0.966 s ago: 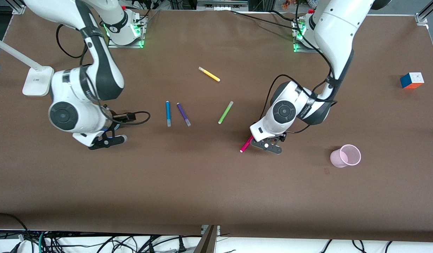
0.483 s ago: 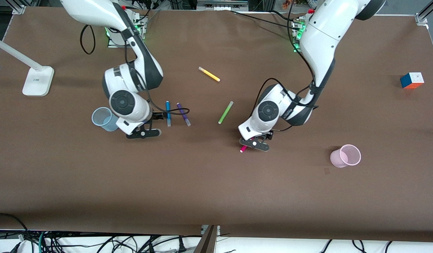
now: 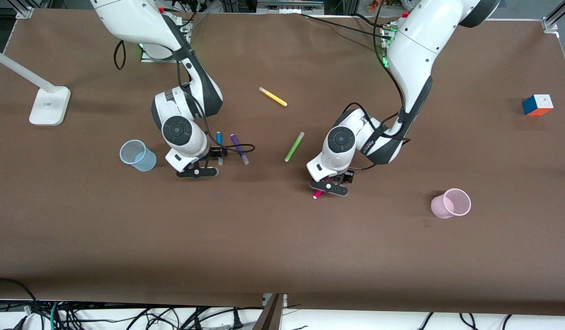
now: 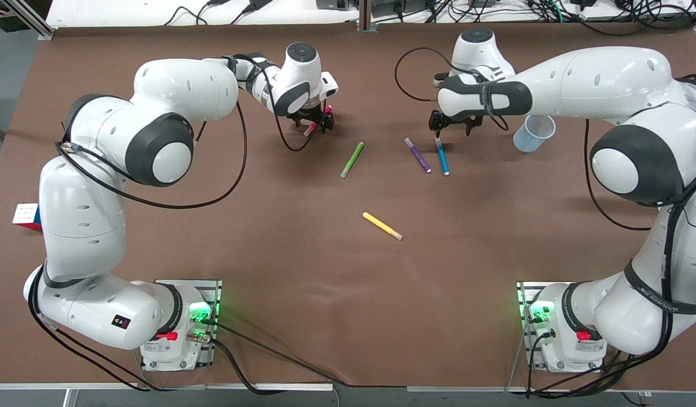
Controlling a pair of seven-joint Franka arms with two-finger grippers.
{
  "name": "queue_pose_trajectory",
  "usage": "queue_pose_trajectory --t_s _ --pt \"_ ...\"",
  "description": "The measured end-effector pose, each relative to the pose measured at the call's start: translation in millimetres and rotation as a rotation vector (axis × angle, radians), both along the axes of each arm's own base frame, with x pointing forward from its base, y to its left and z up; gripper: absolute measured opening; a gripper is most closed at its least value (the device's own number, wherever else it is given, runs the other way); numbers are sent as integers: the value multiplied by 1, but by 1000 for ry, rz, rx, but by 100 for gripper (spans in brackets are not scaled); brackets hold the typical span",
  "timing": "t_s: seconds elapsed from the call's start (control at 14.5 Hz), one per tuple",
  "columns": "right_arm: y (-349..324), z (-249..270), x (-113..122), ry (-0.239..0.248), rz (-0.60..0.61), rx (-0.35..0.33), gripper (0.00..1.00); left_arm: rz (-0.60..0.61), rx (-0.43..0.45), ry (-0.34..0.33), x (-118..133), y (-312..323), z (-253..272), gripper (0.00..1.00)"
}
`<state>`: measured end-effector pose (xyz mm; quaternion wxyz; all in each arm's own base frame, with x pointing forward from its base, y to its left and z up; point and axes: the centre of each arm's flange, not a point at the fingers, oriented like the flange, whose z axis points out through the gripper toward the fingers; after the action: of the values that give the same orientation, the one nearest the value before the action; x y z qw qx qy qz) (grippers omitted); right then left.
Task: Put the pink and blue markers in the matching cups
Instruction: 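Grasp the pink marker with the left gripper while the right gripper grasps the blue marker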
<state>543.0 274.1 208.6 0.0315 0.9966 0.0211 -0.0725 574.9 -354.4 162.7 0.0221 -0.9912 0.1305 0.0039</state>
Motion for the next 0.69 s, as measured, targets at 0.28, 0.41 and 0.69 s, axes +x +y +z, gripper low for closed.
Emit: queue_pose_trajectory --t_s 0.28,0.41,0.69 --pt "17 -22 -9 -18 -6 -4 100 11 0 -12 7 5 5 48" --pt "21 -30 -12 -16 -4 -7 98 16 1 -16 9 8 7 27" --pt "20 -31 -11 -20 -5 -6 65 20 21 0 11 11 8 23"
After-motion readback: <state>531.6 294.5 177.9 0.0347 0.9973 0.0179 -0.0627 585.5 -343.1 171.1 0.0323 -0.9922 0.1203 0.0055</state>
